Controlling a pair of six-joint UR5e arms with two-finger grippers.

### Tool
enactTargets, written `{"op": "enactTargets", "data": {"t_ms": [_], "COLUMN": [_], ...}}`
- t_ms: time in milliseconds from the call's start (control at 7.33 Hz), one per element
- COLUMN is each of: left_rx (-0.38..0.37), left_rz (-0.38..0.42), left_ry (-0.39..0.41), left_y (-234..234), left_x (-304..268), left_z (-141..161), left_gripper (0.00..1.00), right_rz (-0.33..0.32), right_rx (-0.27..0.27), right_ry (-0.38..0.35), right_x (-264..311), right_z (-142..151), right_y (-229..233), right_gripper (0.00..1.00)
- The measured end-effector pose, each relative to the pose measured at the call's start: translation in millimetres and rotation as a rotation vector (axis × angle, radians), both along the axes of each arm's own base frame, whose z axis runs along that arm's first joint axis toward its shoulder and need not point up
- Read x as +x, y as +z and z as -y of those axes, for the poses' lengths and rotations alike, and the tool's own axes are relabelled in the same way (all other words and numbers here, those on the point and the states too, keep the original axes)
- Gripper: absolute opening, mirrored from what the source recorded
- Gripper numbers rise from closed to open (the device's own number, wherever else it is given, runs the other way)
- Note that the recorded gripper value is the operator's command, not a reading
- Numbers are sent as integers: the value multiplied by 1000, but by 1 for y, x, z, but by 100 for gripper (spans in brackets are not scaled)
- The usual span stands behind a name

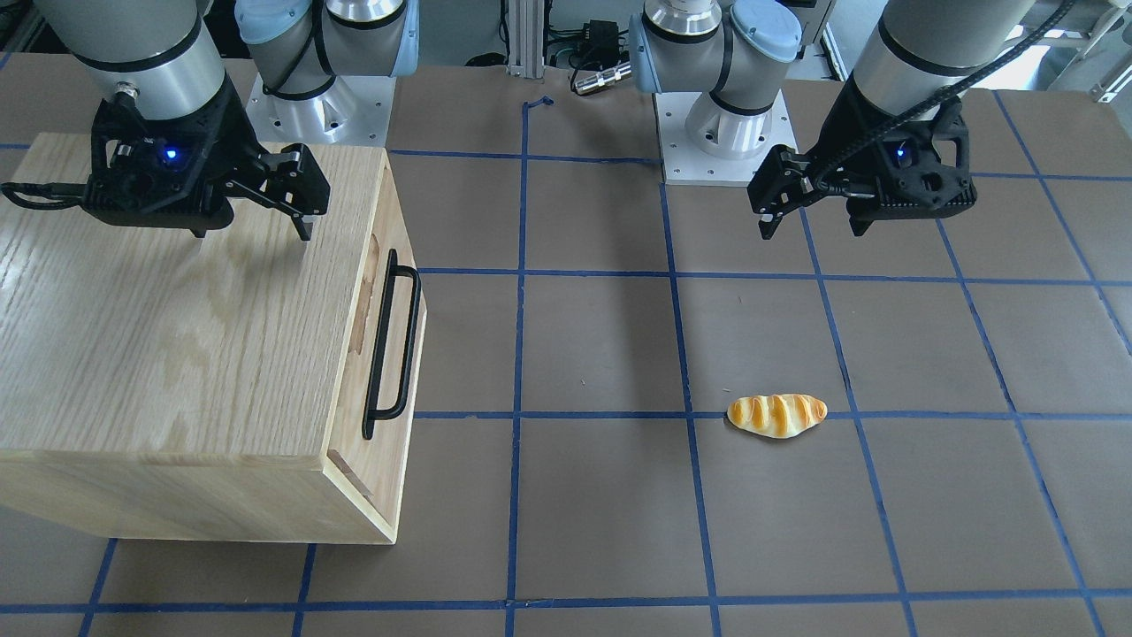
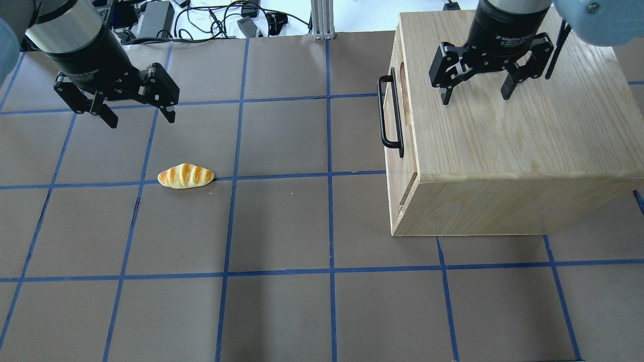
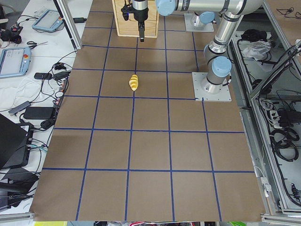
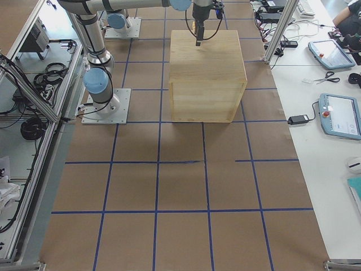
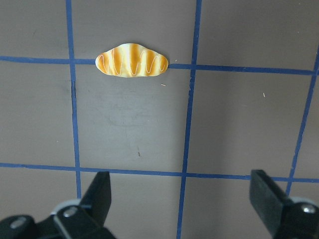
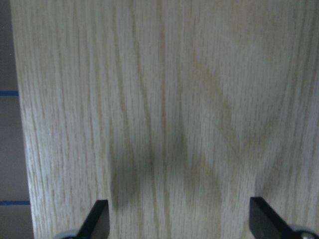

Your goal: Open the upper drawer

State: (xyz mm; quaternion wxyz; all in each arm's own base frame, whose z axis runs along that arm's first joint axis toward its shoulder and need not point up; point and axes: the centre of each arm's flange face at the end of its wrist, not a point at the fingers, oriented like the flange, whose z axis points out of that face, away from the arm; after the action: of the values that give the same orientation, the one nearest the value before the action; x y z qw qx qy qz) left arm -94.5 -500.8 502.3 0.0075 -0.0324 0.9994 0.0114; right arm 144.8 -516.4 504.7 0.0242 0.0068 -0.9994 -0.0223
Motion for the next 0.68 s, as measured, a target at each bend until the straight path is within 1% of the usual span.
{"op": "enactTargets", "data": {"t_ms": [545, 682], "left_rx": [10, -3], "left_rz": [-6, -10], "left_ry": [7, 5], "left_y": [-7, -11], "left_x": [-1, -3], "left_z": [9, 15], "left_gripper": [100, 100], "right_rz": [0, 0], "right_rx": [0, 0], "right_ry": [0, 0], "right_x": [0, 0], "right_z": [0, 0], "right_y": [0, 0], "right_gripper": [100, 100]}}
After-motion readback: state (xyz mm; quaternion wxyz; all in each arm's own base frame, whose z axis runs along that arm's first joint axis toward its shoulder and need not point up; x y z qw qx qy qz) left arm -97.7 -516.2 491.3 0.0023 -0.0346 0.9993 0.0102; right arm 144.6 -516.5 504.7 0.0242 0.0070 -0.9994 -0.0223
